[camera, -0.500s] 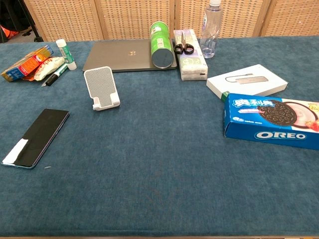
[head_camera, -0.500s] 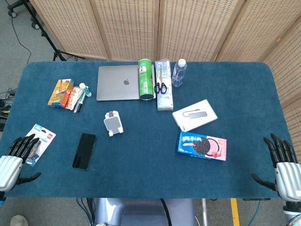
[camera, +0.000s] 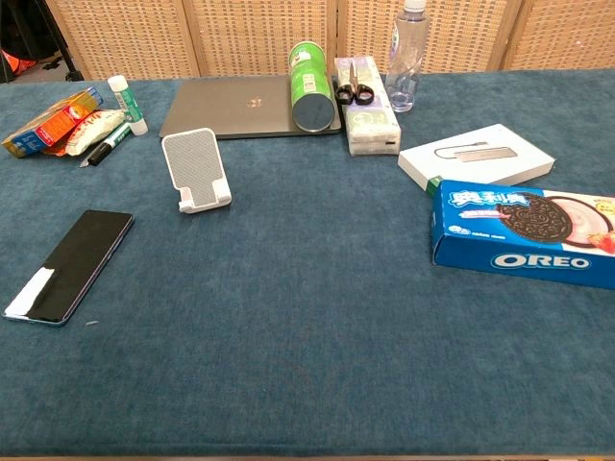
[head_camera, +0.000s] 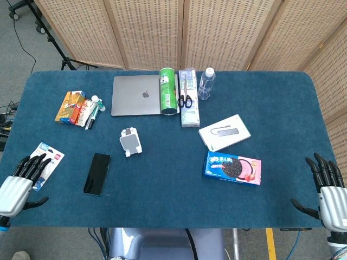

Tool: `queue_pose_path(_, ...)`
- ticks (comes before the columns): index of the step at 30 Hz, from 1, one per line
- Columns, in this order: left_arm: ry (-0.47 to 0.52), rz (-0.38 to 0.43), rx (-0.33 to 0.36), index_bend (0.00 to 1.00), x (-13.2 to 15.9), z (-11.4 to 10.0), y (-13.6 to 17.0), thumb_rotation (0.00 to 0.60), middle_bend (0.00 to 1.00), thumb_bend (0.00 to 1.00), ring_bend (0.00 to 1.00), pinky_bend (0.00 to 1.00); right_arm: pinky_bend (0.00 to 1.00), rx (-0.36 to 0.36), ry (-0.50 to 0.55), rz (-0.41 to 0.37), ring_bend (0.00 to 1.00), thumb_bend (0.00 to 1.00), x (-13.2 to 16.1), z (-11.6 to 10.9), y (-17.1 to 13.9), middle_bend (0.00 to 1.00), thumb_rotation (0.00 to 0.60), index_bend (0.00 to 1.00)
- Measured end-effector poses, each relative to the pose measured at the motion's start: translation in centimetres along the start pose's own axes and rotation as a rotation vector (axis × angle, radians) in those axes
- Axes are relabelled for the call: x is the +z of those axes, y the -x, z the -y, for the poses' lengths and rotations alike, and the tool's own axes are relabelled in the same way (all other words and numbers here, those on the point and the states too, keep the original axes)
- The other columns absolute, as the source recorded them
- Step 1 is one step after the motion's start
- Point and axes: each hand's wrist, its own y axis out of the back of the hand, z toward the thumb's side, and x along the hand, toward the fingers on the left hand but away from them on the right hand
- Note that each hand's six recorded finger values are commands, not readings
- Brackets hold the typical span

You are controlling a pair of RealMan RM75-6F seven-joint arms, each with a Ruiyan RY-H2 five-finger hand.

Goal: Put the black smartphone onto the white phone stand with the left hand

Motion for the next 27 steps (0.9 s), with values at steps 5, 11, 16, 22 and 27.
queue_pose_path(5, -0.234, 0.152, -0.017, 0.00, 0.2, 0.8, -2.5, 0.600, 0.00, 0.02, 0.00, 0.00, 0.00, 0.000, -0.010, 0.006, 0.00, 0.00, 0.0, 0.2, 0.2, 0.00, 0.600, 0.00)
queue_pose_path(11, -0.428, 0.285, -0.040, 0.00, -0.6, 3.0, -5.4, 0.600, 0.00, 0.02, 0.00, 0.00, 0.00, -0.002, -0.017, 0.023, 0.00, 0.00, -0.3, 0.3, 0.3, 0.00, 0.600, 0.00)
queue_pose_path(16, -0.451, 0.327, -0.054, 0.00, -0.1, 5.7, -7.7, 0.600, 0.00, 0.02, 0.00, 0.00, 0.00, 0.005, -0.015, 0.027, 0.00, 0.00, -0.5, 0.4, 0.5, 0.00, 0.600, 0.00)
queue_pose_path(22, -0.429, 0.342, -0.043, 0.00, 1.1, 7.6, -9.1, 0.600, 0.00, 0.04, 0.00, 0.00, 0.00, 0.004, -0.009, 0.029, 0.00, 0.00, -0.6, 0.2, 0.5, 0.00, 0.600, 0.00)
queue_pose_path(27, -0.402, 0.352, -0.019, 0.00, 2.4, 8.4, -9.6, 0.600, 0.00, 0.04, 0.00, 0.00, 0.00, 0.005, -0.005, 0.028, 0.00, 0.00, -0.6, 0.1, 0.4, 0.00, 0.600, 0.00)
